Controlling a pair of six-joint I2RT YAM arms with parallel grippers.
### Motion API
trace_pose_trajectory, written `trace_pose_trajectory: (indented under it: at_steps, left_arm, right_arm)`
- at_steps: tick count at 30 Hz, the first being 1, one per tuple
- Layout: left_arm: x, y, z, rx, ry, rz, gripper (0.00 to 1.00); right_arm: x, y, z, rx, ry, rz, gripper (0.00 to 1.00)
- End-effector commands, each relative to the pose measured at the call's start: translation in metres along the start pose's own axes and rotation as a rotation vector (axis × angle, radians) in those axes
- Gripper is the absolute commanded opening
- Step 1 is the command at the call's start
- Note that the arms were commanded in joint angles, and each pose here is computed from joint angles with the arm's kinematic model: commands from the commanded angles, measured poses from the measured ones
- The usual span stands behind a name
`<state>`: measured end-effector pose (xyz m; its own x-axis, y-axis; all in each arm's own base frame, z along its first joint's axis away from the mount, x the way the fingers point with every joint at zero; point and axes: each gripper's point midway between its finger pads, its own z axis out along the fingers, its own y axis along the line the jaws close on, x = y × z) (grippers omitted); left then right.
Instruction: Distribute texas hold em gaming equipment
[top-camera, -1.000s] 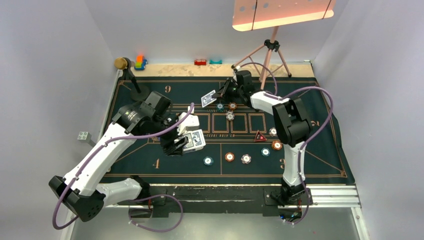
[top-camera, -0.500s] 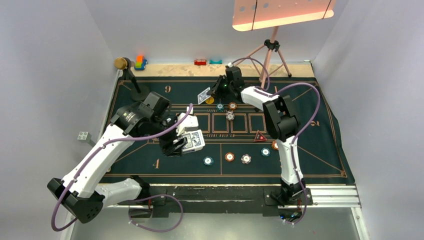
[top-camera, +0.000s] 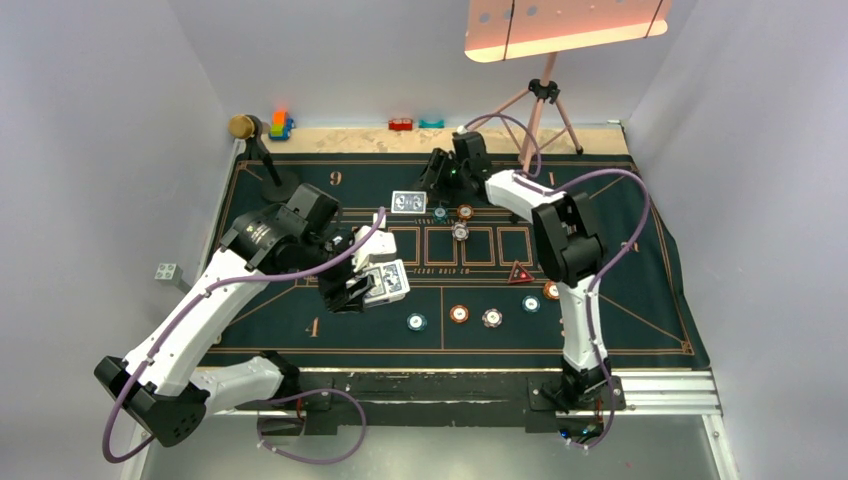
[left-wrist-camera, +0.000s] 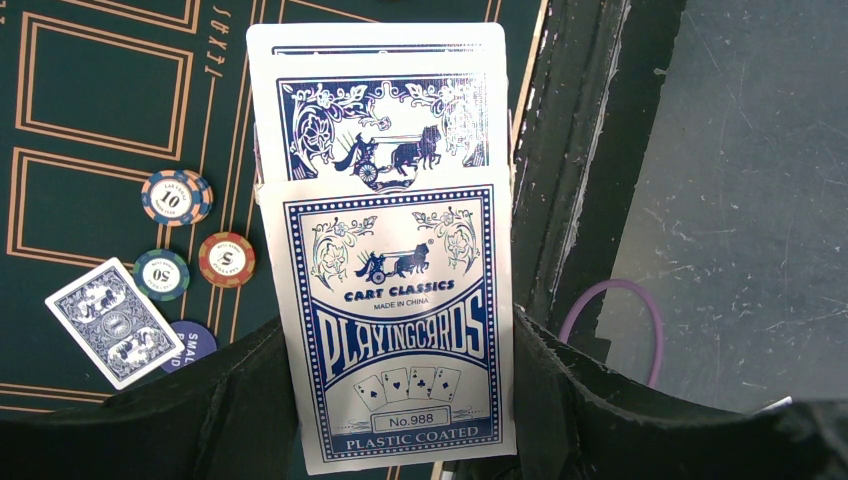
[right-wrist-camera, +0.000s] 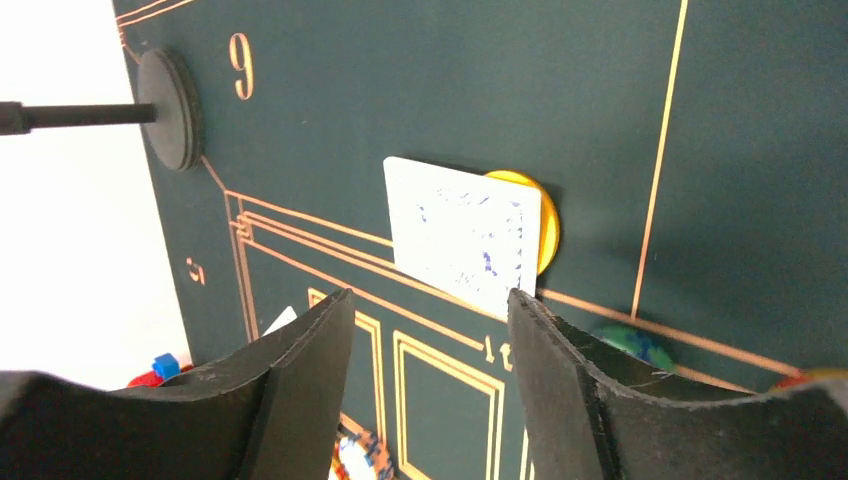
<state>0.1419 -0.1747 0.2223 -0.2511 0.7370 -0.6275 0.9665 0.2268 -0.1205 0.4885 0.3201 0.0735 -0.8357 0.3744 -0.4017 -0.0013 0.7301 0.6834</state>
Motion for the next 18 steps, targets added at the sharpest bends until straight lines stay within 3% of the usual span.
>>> trace_pose_trajectory:
  at_steps: [1, 6, 12, 18]
  left_arm:
    - [-0.010, -0.001, -0.008, -0.016, -0.048, 0.029, 0.00]
    - [-0.012, -0.001, -0.008, -0.014, -0.058, 0.031, 0.00]
    - [-0.010, -0.001, -0.005, -0.011, -0.056, 0.030, 0.00]
    - [-0.011, 0.002, -0.004, -0.015, -0.057, 0.031, 0.00]
  right_arm:
    - [-0.034, 0.054, -0.060, -0.078, -0.102, -0.080, 0.64]
    - [-0.025, 0.080, -0.110, -0.132, -0.113, -0.120, 0.69]
    - [0.038, 0.106, -0.178, -0.329, -0.044, -0.145, 0.83]
    - [0.089, 0.135, -0.245, -0.506, 0.011, -0.187, 0.89]
